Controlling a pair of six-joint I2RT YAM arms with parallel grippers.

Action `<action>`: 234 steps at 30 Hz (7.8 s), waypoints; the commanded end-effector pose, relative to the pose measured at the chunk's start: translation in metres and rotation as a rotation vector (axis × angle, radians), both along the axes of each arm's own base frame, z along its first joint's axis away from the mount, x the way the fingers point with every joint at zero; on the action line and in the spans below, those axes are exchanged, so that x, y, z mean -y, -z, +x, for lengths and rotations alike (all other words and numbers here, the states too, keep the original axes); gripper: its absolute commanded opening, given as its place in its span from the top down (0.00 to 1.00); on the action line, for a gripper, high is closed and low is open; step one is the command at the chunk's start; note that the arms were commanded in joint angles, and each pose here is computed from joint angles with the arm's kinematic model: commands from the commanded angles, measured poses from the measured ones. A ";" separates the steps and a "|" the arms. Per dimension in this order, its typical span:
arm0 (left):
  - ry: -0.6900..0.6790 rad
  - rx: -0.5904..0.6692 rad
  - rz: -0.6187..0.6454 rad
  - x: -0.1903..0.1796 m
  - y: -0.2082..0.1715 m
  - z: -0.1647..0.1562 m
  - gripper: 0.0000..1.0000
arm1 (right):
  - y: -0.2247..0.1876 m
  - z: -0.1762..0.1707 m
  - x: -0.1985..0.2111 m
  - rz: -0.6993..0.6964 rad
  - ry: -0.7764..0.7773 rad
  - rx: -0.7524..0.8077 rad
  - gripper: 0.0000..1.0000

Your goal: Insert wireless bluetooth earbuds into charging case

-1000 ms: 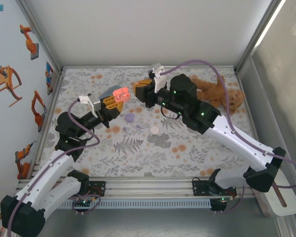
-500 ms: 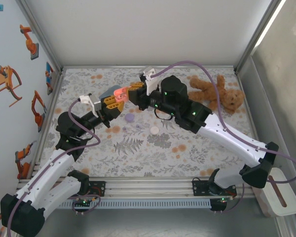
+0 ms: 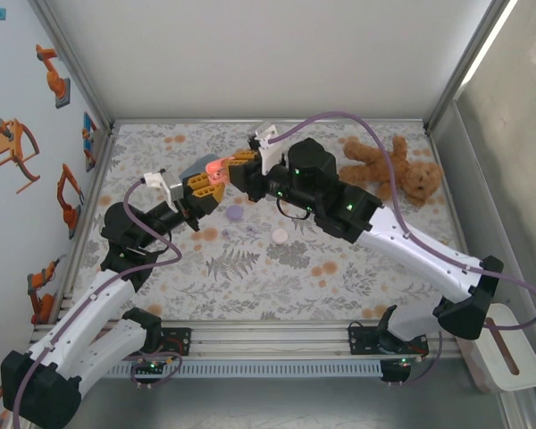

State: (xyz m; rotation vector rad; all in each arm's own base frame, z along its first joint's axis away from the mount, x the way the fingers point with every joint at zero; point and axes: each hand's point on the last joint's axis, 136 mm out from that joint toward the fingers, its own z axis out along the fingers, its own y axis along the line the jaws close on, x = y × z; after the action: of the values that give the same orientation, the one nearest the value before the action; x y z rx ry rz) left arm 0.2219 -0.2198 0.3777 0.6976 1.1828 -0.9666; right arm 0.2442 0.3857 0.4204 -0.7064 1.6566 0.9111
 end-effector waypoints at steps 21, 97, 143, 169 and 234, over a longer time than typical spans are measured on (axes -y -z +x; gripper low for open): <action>-0.008 0.072 -0.035 -0.003 -0.024 -0.007 1.00 | 0.008 -0.002 -0.001 -0.100 0.052 0.039 0.78; 0.061 -0.007 -0.065 0.004 -0.004 -0.009 1.00 | -0.028 -0.016 -0.012 0.192 -0.431 -0.300 0.18; 0.189 0.003 -0.006 0.004 -0.005 -0.048 1.00 | 0.007 -0.071 0.045 -0.127 -0.538 0.321 0.19; 0.226 0.044 0.023 0.007 -0.009 -0.058 1.00 | 0.009 -0.070 0.014 -0.049 -0.686 0.239 0.46; -0.324 -0.117 0.123 -0.072 0.048 -0.045 0.37 | 0.221 -0.034 0.072 -0.368 -0.260 -0.456 0.80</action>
State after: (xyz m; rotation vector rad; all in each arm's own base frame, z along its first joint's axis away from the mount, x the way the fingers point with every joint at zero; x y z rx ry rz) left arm 0.1732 -0.1518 0.3408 0.5482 1.3848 -0.7049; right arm 0.2111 0.3177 0.2168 -1.0822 2.1171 1.0045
